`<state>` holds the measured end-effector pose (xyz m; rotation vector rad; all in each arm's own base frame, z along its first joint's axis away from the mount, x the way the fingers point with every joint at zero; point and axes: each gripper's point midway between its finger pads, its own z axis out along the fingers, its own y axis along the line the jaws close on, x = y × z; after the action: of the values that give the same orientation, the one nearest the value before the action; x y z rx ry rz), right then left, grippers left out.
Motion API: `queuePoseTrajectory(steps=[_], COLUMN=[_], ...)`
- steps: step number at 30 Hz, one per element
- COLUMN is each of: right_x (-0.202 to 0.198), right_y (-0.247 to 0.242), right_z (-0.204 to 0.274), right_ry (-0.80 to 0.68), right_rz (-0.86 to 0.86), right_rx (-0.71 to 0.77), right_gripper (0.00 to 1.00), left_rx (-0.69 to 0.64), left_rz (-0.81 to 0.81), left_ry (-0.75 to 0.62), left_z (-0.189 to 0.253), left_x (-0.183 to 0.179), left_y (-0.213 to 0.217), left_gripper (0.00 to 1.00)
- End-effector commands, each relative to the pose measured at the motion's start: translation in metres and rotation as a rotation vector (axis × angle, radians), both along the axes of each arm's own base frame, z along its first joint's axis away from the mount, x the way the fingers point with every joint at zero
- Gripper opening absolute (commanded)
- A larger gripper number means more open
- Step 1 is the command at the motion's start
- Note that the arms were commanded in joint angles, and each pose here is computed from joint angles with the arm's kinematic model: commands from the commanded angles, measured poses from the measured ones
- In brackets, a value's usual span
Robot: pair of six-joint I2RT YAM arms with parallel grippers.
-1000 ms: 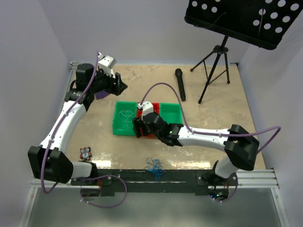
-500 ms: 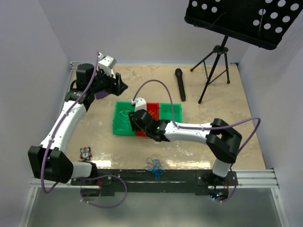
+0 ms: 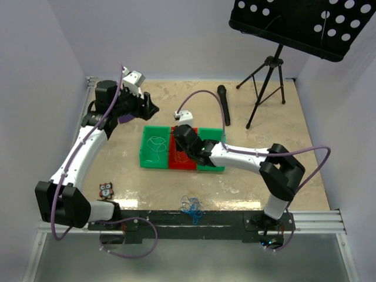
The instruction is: Untangle the cables
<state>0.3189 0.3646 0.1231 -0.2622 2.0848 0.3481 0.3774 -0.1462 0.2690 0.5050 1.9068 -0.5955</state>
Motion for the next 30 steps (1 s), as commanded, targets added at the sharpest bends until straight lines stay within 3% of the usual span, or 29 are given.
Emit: queuePoseTrajectory(steps=[1, 16, 27, 30], right_x=[0.02, 0.028, 0.032, 0.034], right_y=[-0.015, -0.004, 0.007, 0.005], right_z=[0.032, -0.05, -0.077, -0.075], right_ry=[-0.053, 0.073, 0.114, 0.115], right_rz=[-0.051, -0.02, -0.027, -0.041], right_rx=[0.075, -0.002, -0.017, -0.03], right_gripper=[0.0, 0.0, 0.0, 0.1], left_rx=[-0.015, 0.007, 0.007, 0.007], left_rz=[-0.003, 0.005, 0.005, 0.005], left_ry=[-0.059, -0.072, -0.072, -0.072], left_z=[0.016, 0.014, 0.012, 0.012], left_x=[-0.003, -0.001, -0.001, -0.001], left_y=[0.001, 0.004, 0.004, 0.004], left_gripper=[0.75, 0.75, 0.75, 0.75])
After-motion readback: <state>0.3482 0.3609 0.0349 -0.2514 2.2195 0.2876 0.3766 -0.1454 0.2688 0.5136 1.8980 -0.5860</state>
